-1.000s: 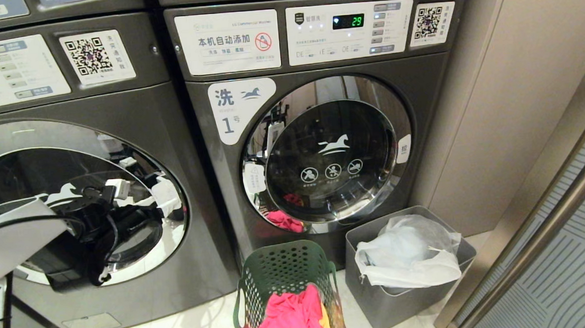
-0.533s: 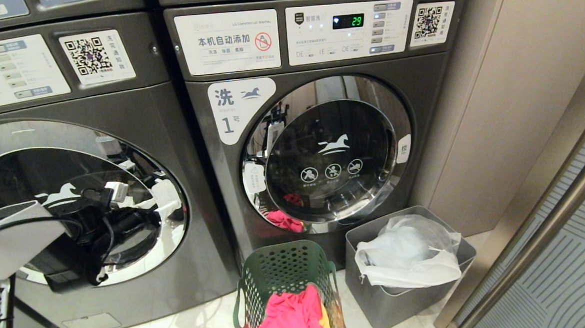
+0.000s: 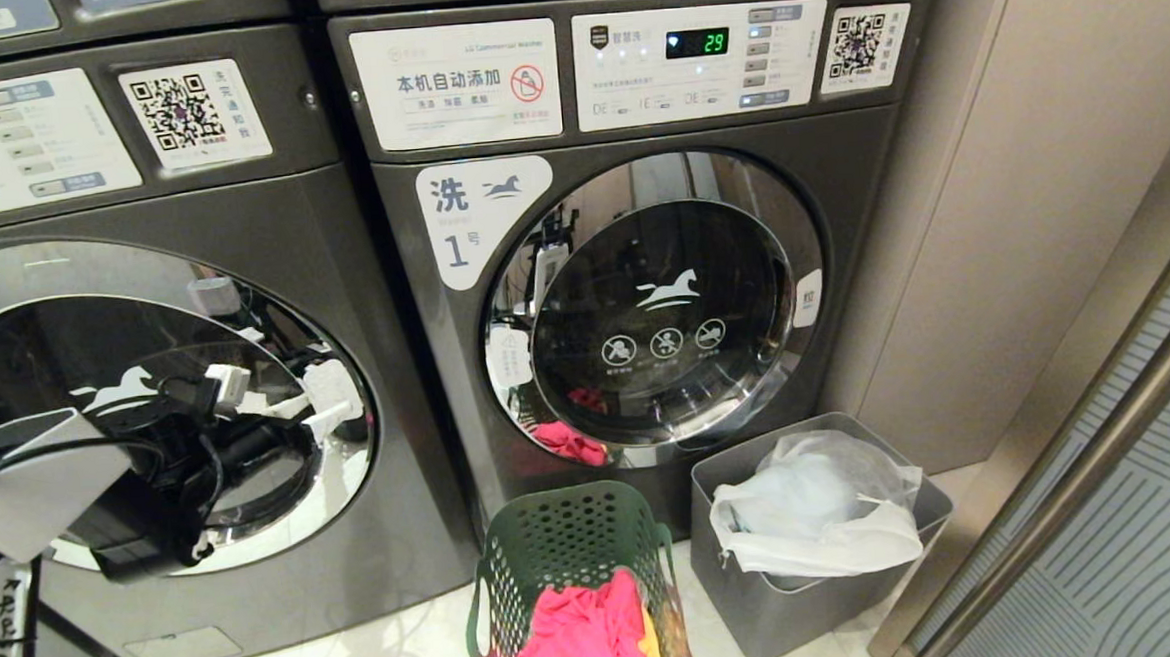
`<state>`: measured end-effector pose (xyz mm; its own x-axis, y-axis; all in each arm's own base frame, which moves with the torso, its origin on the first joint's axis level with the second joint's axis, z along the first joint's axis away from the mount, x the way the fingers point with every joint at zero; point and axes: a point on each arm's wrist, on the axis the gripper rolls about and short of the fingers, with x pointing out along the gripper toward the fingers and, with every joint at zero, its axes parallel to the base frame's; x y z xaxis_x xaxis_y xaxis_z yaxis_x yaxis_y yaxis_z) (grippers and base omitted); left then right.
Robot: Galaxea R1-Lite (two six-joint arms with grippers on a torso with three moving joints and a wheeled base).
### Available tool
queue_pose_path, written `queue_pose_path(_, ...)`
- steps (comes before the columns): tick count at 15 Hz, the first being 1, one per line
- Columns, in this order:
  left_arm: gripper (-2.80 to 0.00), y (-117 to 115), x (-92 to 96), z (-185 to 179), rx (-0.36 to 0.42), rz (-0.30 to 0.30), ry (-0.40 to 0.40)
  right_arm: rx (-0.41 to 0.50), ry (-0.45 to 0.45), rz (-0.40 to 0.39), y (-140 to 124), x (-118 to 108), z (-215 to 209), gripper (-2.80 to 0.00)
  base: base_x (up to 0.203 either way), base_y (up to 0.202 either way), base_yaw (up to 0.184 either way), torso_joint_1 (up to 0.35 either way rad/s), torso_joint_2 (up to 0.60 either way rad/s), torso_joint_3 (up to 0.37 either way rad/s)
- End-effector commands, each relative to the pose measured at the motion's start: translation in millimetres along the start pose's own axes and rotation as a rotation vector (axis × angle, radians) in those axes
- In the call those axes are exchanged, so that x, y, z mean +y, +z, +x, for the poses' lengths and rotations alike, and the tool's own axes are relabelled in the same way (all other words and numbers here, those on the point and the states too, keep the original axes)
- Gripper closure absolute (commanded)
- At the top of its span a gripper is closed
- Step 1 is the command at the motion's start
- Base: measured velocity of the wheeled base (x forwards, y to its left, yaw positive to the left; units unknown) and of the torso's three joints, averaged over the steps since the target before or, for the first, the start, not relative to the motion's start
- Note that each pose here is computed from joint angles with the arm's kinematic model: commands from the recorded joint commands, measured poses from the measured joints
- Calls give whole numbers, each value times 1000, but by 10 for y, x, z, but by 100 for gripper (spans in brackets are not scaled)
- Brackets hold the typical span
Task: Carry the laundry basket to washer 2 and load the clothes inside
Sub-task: Open the lid of the washing machine
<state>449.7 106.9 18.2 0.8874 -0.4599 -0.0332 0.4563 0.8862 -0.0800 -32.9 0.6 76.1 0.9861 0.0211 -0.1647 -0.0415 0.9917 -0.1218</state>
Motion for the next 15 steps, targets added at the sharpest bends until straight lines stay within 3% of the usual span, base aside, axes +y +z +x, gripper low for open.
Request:
queue_pose_path(1,-280,1,-3,11,-5,5,-18,2,1,-1,-2,0,0,0,0,0,0,0,0,0)
queue_pose_path(9,-280,-90,-94,123,7,1,-85,1,2,-1,-2,0,0,0,0,0,0,0,0,0)
queue_pose_path(15,-280,-167,-54,293,-17,12,-108,3,1,-1,-1,0,1,0,0,0,0,0,0,0)
